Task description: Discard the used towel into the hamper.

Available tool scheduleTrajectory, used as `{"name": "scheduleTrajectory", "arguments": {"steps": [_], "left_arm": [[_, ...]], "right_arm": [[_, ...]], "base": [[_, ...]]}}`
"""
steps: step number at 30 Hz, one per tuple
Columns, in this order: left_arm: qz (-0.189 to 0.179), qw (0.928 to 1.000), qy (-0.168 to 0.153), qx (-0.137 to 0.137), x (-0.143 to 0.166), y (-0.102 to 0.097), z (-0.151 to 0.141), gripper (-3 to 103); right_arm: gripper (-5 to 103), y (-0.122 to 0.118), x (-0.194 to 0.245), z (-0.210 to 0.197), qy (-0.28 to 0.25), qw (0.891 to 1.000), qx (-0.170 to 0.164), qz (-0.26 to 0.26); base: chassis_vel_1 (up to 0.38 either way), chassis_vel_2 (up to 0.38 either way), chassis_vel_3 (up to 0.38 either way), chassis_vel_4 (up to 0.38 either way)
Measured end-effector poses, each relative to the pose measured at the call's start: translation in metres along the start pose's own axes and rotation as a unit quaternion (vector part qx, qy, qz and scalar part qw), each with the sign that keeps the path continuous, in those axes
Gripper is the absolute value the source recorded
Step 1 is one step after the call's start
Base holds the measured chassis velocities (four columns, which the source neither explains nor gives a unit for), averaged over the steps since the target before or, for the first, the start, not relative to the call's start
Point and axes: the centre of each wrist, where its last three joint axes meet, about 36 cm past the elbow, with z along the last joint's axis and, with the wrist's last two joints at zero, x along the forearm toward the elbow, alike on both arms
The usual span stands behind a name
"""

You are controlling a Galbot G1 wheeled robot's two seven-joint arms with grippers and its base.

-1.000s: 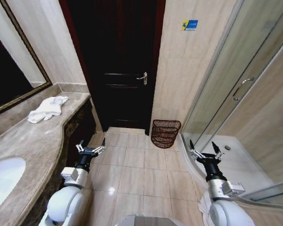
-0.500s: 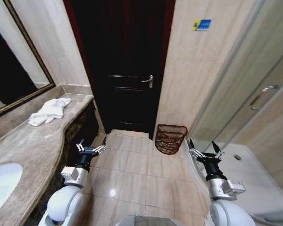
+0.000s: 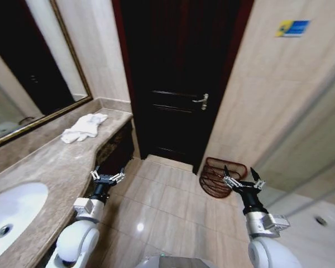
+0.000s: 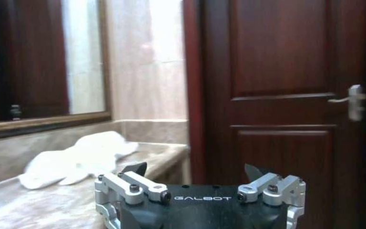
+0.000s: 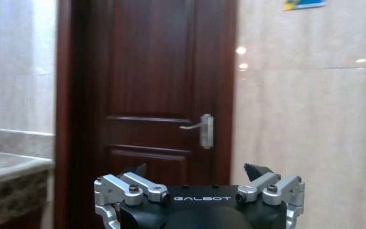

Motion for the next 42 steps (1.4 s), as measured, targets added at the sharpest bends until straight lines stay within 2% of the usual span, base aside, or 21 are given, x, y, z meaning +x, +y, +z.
{"name": "scheduleTrajectory", "arguments": {"steps": [20, 37, 42], "left_arm": [[-0.004, 0.9996, -0.025, -0.01, -0.0015, -0.0019, 0.0072, 100], [-0.006, 0.9995, -0.028, -0.01, -0.0005, -0.0016, 0.0051, 100], [-0.004, 0.9998, -0.02, -0.008, 0.0009, -0.0034, 0.0031, 100]], "right_arm": [[100, -0.0004, 0.0005, -0.0002, 0.0, 1.0, 0.0, 0.0], [100, 0.0011, -0.001, -0.0015, -0.004, 1.0, -0.002, -0.002], [100, 0.0004, -0.0001, -0.0015, -0.002, 1.0, -0.001, -0.001]], "base": [[-0.027, 0.21, 0.202, -0.028], [-0.123, 0.124, 0.128, -0.125], [-0.134, 0.121, 0.127, -0.125]]}}
